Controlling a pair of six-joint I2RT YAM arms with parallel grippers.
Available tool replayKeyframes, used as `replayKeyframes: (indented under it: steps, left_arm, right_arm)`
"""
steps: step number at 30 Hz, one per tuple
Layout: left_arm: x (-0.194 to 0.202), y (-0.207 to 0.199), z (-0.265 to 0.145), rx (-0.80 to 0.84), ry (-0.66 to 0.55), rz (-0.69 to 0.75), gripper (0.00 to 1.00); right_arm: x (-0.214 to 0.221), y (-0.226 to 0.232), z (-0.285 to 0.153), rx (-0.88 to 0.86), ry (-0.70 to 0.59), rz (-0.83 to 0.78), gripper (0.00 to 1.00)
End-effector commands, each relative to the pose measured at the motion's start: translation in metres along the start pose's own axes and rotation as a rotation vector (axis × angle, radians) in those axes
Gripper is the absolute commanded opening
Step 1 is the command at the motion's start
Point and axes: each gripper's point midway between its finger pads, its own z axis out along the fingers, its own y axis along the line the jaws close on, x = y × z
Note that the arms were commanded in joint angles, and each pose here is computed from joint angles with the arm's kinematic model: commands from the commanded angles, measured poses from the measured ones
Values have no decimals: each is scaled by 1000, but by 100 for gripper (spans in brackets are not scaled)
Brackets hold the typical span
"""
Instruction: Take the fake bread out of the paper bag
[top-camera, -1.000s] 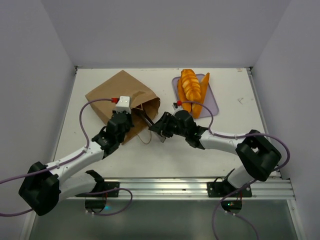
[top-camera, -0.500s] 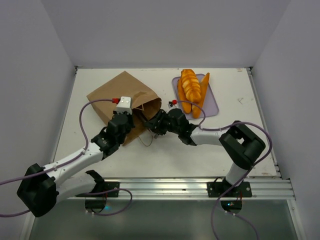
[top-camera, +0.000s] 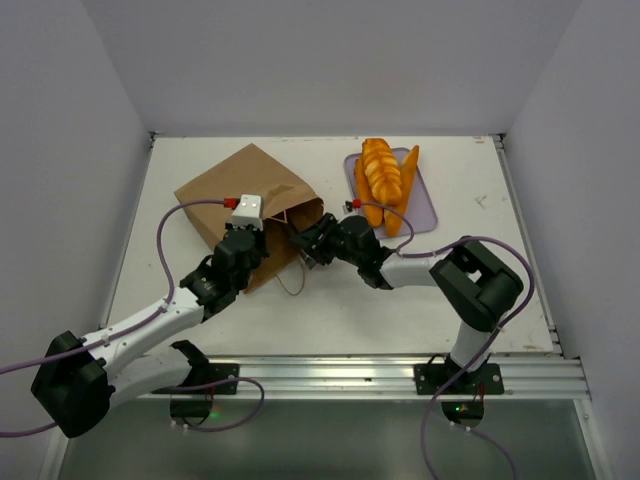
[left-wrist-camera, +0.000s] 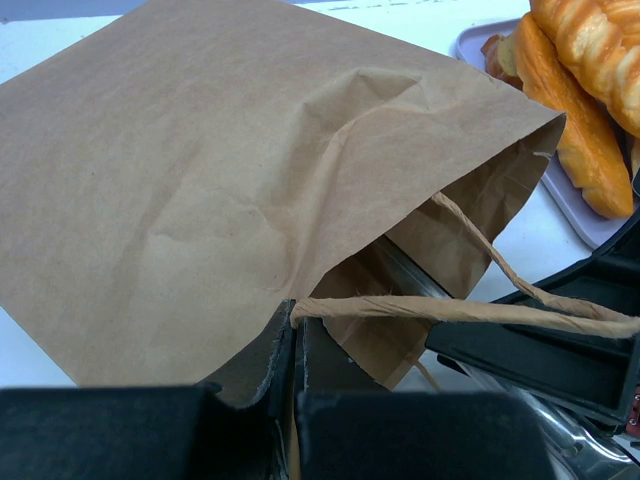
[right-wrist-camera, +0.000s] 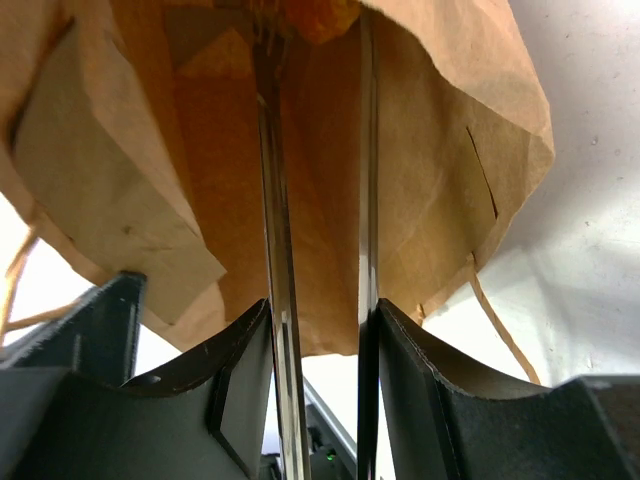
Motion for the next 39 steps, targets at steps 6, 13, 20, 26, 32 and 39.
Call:
replayKeyframes:
  steps: [6, 13, 20, 26, 32, 39]
  left_arm:
    - [-28, -4, -1, -3, -72, -57, 0]
    - [-29, -4, -1, -3, -77, -48, 0]
    - [-30, -7, 0, 9, -83, -49, 0]
    - [-30, -7, 0, 9, -88, -55, 0]
    - [-35, -10, -1, 22, -108, -60, 0]
    - [-35, -10, -1, 22, -110, -49, 0]
  right_arm:
    - [-11, 6, 11, -85, -42, 116, 47]
    - [-10, -3, 11, -66, -48, 129, 48]
    - [-10, -1, 23, -71, -35, 130, 49]
    - [-11, 0, 32, -67, -29, 131, 50]
    - [-12, 3, 42, -75, -21, 136, 50]
    - [-15, 9, 44, -89, -18, 137, 50]
